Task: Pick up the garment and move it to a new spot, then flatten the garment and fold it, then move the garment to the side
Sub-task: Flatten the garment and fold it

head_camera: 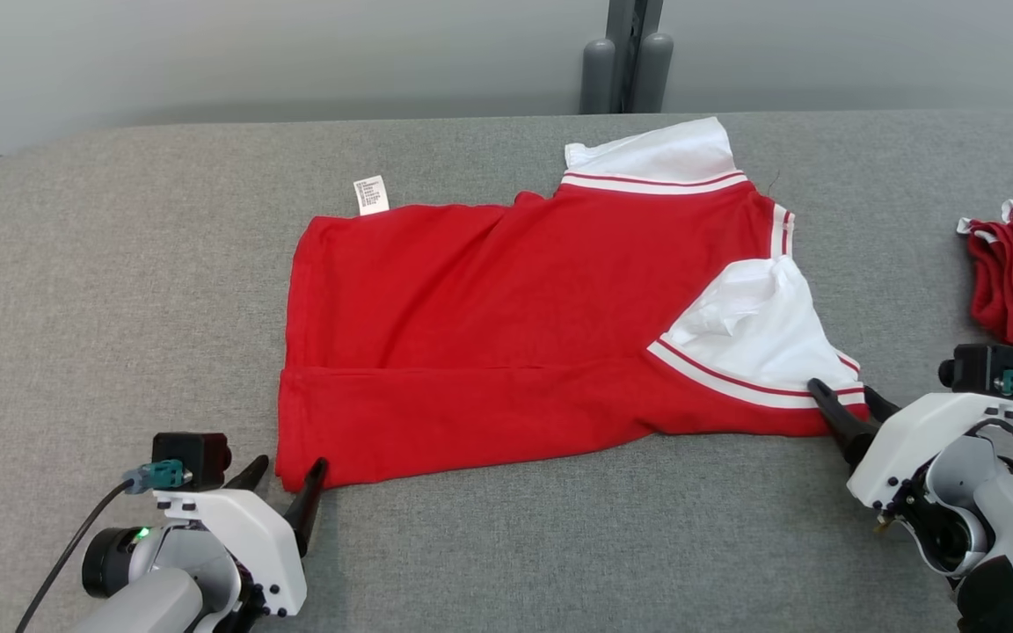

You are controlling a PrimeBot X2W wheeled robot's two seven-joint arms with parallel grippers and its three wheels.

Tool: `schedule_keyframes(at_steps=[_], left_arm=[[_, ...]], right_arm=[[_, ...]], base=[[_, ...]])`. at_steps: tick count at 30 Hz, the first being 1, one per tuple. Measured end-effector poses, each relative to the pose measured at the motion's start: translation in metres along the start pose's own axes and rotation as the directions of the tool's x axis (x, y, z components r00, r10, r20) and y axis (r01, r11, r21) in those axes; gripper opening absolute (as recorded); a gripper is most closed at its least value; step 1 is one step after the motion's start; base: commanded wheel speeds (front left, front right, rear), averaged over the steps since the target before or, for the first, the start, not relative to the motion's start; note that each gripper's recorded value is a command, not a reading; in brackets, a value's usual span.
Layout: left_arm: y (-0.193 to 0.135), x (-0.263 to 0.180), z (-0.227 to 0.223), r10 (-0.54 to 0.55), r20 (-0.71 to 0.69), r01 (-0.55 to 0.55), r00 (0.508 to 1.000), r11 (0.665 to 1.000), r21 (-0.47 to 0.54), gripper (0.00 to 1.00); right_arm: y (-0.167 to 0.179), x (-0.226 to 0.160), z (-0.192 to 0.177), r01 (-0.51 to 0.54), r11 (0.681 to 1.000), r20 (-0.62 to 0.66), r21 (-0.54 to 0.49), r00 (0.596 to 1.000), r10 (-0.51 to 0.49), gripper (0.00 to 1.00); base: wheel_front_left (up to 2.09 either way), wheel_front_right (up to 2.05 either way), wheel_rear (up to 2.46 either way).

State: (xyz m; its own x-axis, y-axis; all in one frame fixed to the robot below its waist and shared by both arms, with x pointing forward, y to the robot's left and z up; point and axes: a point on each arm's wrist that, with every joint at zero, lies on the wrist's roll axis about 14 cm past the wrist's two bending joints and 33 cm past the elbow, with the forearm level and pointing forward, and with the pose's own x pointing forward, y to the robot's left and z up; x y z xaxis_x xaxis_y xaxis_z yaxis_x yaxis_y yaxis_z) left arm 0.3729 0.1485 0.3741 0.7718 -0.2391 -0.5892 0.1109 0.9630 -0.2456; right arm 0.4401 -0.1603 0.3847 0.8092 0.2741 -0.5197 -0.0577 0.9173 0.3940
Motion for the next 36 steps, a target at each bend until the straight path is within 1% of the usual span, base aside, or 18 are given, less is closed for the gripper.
schedule_keyframes(at_steps=[1, 2, 3, 4, 5, 7, 8, 9, 10, 11, 12, 17, 21, 25, 27, 31, 36], left_arm=[[0.0, 0.001, -0.001, 0.0, -0.004, 0.0, 1.0, 1.0, -0.001, 1.0], [0.0, 0.002, -0.001, 0.001, -0.008, -0.001, 1.0, 1.0, -0.002, 1.0], [0.001, 0.004, -0.001, 0.005, -0.008, -0.005, 1.0, 1.0, -0.004, 1.0], [0.003, 0.004, -0.001, 0.01, -0.01, -0.01, 1.0, 1.0, -0.004, 1.0], [0.003, 0.005, -0.002, 0.008, -0.017, -0.008, 1.0, 1.0, -0.005, 1.0], [0.001, 0.006, -0.011, -0.003, -0.056, 0.002, 0.998, 1.0, -0.018, 1.0], [-0.002, 0.006, -0.013, -0.014, -0.068, 0.013, 0.998, 1.0, -0.024, 0.95], [-0.005, 0.007, -0.014, -0.025, -0.075, 0.023, 0.997, 0.999, -0.027, 0.76], [-0.006, 0.007, -0.013, -0.033, -0.075, 0.031, 0.997, 0.999, -0.028, 0.52], [-0.007, 0.008, -0.011, -0.038, -0.068, 0.037, 0.997, 0.999, -0.028, 0.18], [-0.007, 0.008, -0.008, -0.04, -0.053, 0.039, 0.998, 0.999, -0.03, 0.0], [-0.006, 0.005, -0.004, -0.046, -0.04, 0.045, 0.998, 0.999, -0.027, 0.0], [-0.005, -0.001, 0.003, -0.049, -0.021, 0.048, 0.999, 0.999, -0.017, 0.0], [-0.006, -0.012, 0.005, -0.065, -0.014, 0.065, 0.998, 0.998, -0.001, 0.0], [-0.006, -0.019, 0.007, -0.069, -0.009, 0.069, 0.998, 0.998, 0.006, 0.0], [-0.004, -0.032, 0.002, -0.078, -0.041, 0.08, 0.996, 0.996, 0.026, 0.0], [-0.009, -0.05, -0.017, -0.094, -0.124, 0.101, 0.988, 0.994, 0.048, 0.0]], right_arm=[[0.002, 0.001, -0.002, -0.006, 1.0, -0.009, 0.003, 1.0, 0.006, 1.0], [0.003, 0.002, -0.002, -0.009, 1.0, -0.012, 0.005, 1.0, 0.009, 0.91], [0.004, 0.003, -0.003, -0.012, 1.0, -0.016, 0.008, 1.0, 0.012, 0.59], [0.005, 0.003, -0.004, -0.014, 1.0, -0.02, 0.012, 1.0, 0.014, 0.48], [0.005, 0.003, -0.005, -0.015, 1.0, -0.024, 0.013, 1.0, 0.015, 0.46], [0.006, 0.003, -0.007, -0.018, 1.0, -0.032, 0.015, 0.999, 0.019, 0.18], [0.007, 0.004, -0.008, -0.02, 1.0, -0.035, 0.015, 0.999, 0.021, 0.07], [0.008, 0.004, -0.008, -0.023, 1.0, -0.035, 0.015, 0.999, 0.024, 0.0], [0.01, 0.004, -0.006, -0.027, 0.999, -0.028, 0.017, 0.999, 0.028, 0.0], [0.011, 0.004, -0.003, -0.033, 0.999, -0.014, 0.014, 0.999, 0.033, 0.0], [0.014, 0.004, 0.001, -0.041, 0.999, 0.007, 0.017, 0.999, 0.041, 0.0], [0.02, 0.0, 0.012, -0.061, 0.998, 0.057, 0.02, 0.997, 0.059, 0.0], [0.02, -0.008, 0.015, -0.066, 0.997, 0.067, 0.027, 0.996, 0.064, 0.0], [0.024, -0.019, 0.012, -0.09, 0.994, 0.065, 0.068, 0.994, 0.085, 0.0], [0.022, -0.026, 0.011, -0.092, 0.993, 0.061, 0.068, 0.994, 0.088, 0.0], [0.014, -0.039, 0.005, -0.086, 0.993, 0.043, 0.083, 0.996, 0.083, 0.0], [0.007, -0.054, -0.012, -0.081, 0.99, 0.002, 0.111, 0.997, 0.081, 0.0]], base=[[0.0, 0.0, 0.0], [0.0, 0.0, 0.0], [0.0, 0.0, 0.0], [0.0, 0.0, 0.0], [0.0, 0.0, 0.0], [0.0, 0.0, 0.0], [0.0, 0.0, 0.0], [0.0, 0.0, 0.0], [0.0, 0.0, 0.0], [0.0, 0.0, 0.0], [0.0, 0.0, 0.0], [0.0, 0.0, 0.0], [0.0, 0.0, 0.0], [0.0, 0.0, 0.0], [0.0, 0.0, 0.0], [0.0, 0.0, 0.0], [0.0, 0.0, 0.0]])
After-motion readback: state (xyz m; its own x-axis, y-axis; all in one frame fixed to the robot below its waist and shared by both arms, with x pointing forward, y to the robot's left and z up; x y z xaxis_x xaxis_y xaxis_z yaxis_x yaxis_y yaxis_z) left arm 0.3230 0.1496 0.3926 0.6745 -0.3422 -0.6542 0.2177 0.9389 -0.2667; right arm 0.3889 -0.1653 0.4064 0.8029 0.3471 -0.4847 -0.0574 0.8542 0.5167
